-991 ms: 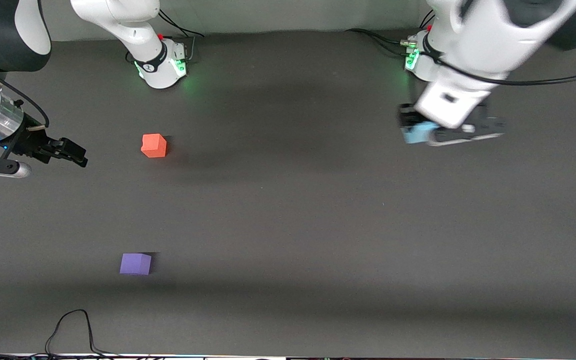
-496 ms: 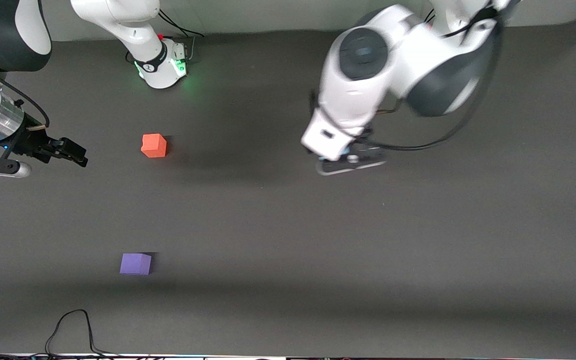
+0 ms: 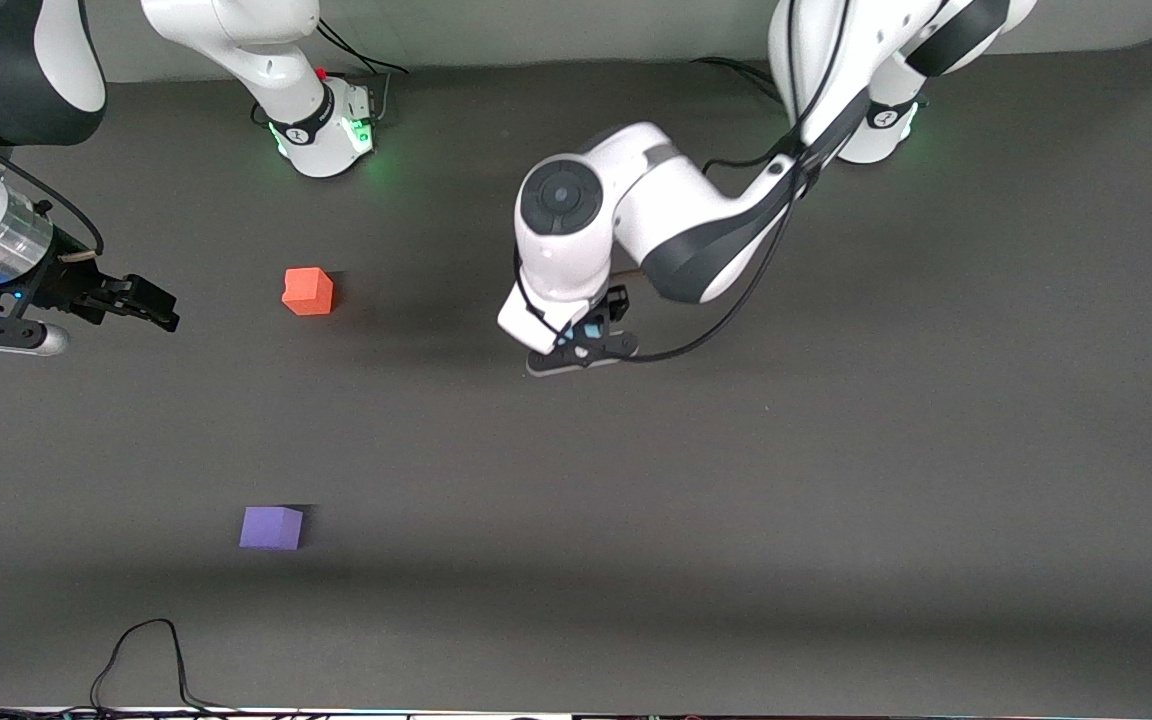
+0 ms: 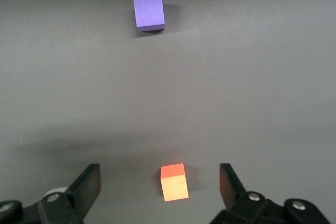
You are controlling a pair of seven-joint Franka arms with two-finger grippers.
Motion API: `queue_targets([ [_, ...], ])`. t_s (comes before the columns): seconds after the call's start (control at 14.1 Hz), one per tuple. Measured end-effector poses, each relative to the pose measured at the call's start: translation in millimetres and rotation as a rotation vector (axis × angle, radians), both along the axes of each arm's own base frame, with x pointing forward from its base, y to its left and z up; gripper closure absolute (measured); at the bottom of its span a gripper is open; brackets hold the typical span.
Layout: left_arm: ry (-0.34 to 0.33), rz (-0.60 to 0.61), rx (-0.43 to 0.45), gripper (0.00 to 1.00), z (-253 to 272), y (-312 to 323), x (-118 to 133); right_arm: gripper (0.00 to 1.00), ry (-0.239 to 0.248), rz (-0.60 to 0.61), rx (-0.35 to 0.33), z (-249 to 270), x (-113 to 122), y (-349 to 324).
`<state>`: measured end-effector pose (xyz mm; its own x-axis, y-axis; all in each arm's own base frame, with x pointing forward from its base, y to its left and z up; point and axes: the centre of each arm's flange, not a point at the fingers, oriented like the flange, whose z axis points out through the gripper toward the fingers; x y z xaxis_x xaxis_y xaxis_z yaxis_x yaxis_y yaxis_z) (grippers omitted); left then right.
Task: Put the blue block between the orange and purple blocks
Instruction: 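Carry the blue block with the left gripper to the table's middle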
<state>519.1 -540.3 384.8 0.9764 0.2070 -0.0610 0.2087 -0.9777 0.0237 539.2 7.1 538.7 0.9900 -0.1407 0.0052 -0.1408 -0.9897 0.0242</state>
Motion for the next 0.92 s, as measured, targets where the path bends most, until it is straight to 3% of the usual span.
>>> queue_targets([
  [0.5,-0.014,-0.008,0.019,0.41,-148,-51,-29,0.00,-0.005,-0.006,0.000,0,0,-3],
  [0.92,-0.016,-0.006,0.017,0.41,-191,-58,-37,0.00,-0.019,-0.015,0.001,3,0,-8],
])
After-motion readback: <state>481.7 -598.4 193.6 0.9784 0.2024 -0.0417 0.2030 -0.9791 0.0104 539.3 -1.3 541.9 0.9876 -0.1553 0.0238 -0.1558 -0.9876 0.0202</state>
